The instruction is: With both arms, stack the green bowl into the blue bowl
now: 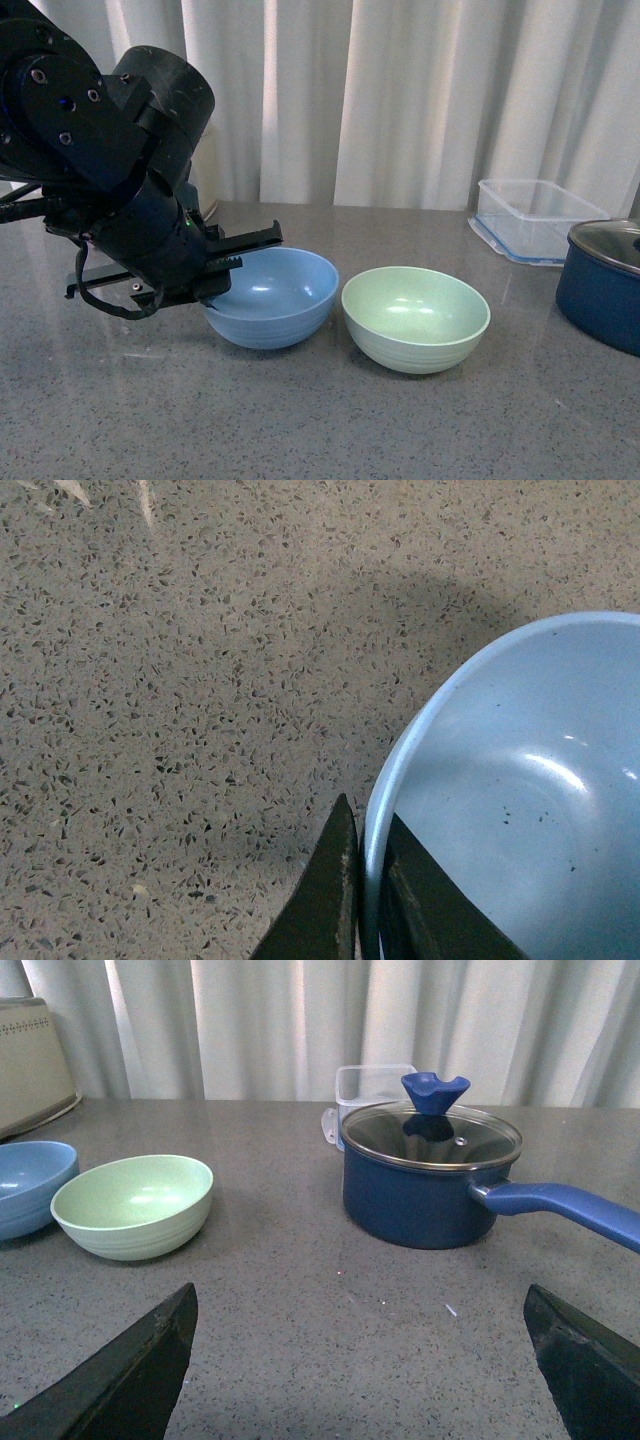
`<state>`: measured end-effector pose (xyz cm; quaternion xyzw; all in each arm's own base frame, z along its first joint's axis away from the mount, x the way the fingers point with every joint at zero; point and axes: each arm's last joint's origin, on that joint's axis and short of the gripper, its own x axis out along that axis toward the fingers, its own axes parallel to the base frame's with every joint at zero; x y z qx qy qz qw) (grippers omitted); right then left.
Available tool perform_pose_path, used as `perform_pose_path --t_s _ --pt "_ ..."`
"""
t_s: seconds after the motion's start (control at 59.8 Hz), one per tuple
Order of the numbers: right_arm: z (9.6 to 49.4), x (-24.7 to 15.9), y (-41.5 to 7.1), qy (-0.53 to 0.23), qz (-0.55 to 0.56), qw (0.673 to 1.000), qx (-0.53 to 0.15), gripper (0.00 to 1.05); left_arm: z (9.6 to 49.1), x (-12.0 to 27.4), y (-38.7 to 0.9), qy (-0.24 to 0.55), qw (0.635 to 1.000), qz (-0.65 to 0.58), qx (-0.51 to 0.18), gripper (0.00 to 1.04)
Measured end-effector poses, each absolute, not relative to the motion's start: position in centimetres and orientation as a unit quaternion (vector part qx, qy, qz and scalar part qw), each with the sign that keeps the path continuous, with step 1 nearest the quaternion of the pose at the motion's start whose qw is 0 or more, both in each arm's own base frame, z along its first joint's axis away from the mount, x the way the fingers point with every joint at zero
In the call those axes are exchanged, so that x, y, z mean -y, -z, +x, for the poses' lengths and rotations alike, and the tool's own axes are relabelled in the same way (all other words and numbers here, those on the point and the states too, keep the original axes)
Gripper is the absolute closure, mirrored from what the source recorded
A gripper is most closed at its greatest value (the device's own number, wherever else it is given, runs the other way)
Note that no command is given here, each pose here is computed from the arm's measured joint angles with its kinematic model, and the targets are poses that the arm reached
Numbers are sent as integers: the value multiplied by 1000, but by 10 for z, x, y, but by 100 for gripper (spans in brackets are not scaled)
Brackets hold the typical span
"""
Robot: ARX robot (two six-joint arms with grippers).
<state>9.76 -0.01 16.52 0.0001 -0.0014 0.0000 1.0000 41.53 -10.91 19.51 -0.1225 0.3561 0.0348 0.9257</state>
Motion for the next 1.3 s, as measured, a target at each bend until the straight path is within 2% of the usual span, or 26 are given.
perform_pose_path --t_s 0.351,0.468,0.518,0.652,0.719,0.919,1.087,1.204,1.304 --pt "98 0 -165 0 0 1000 1 10 422 111 -192 -36 926 -122 -355 100" --pt "98 0 -165 0 0 1000 1 10 422 111 -193 -33 926 -124 -356 83" --pt "98 0 -165 0 0 1000 1 10 421 111 -196 -30 926 -125 -354 72" --pt "98 0 -165 0 0 1000 1 10 417 110 -209 -26 931 -130 -341 53" --pt "98 0 -165 0 0 1000 1 10 410 107 -226 -23 938 -134 -319 38" --pt "98 0 -165 0 0 1000 1 10 371 96 -265 -22 962 -133 -236 6" --pt "98 0 -165 0 0 1000 1 10 311 87 -277 -24 977 -96 -188 7" --pt "98 0 -165 0 0 1000 1 10 245 79 -256 -34 983 -24 -178 7" --pt "98 0 -165 -1 0 1000 1 10 240 79 -254 -28 984 -9 -177 7"
